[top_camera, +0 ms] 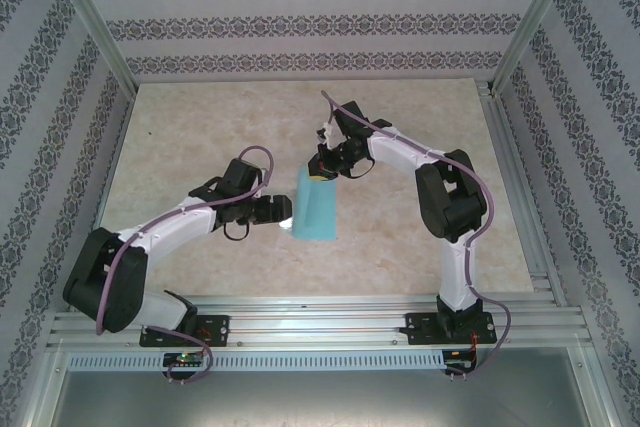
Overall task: Fold a paper plane with a square sheet of paper (fold left side to right side)
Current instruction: First fold in half a square sheet of paper at the center of the table.
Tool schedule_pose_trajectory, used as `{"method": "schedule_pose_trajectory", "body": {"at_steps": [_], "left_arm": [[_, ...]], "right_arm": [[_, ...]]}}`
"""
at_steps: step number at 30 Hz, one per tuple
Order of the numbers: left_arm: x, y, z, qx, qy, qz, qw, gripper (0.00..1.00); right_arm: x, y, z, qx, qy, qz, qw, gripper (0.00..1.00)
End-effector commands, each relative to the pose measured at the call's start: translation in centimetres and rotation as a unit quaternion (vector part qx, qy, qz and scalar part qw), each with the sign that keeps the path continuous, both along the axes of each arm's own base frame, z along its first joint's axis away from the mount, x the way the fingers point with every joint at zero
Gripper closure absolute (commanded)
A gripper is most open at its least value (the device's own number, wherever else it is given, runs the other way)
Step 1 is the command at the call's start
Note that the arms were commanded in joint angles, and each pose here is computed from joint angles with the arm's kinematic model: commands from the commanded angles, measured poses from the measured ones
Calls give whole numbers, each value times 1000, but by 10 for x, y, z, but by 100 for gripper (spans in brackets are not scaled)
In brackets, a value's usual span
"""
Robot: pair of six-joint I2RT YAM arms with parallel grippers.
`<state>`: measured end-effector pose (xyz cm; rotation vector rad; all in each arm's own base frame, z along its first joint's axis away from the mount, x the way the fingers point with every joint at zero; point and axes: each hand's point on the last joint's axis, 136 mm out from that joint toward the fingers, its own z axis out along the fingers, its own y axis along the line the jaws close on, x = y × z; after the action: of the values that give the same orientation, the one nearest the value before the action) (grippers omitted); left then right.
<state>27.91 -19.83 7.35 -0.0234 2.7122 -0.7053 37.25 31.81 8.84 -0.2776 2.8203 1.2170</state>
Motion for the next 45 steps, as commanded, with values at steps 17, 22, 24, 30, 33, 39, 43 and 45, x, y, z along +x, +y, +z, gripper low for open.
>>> {"method": "schedule_pose_trajectory", "body": {"at_steps": [17, 22, 24, 30, 33, 39, 43, 45], "left_arm": [[30, -63, -24, -5, 32, -25, 999, 21], [28, -76, -31, 9, 40, -43, 998, 24], [27, -79, -35, 15, 44, -48, 998, 26], [23, -89, -41, 21, 50, -59, 997, 32], [22, -90, -43, 23, 51, -61, 997, 34], [21, -92, -46, 23, 56, -63, 996, 36], [19, -94, -48, 28, 57, -66, 996, 34], [18, -95, -48, 29, 57, -65, 996, 33]], "right_arm": [[11, -37, -39, -38, -8, 25, 999, 100], [9, -42, -46, -49, 2, 21, 999, 100], [7, -43, -49, -54, 5, 21, 998, 100], [4, -49, -54, -65, 13, 15, 998, 100], [3, -52, -56, -70, 17, 11, 997, 100], [0, -58, -61, -80, 25, 4, 997, 100], [1, -61, -63, -83, 25, 1, 996, 100], [1, -63, -64, -85, 26, -1, 996, 100]]}}
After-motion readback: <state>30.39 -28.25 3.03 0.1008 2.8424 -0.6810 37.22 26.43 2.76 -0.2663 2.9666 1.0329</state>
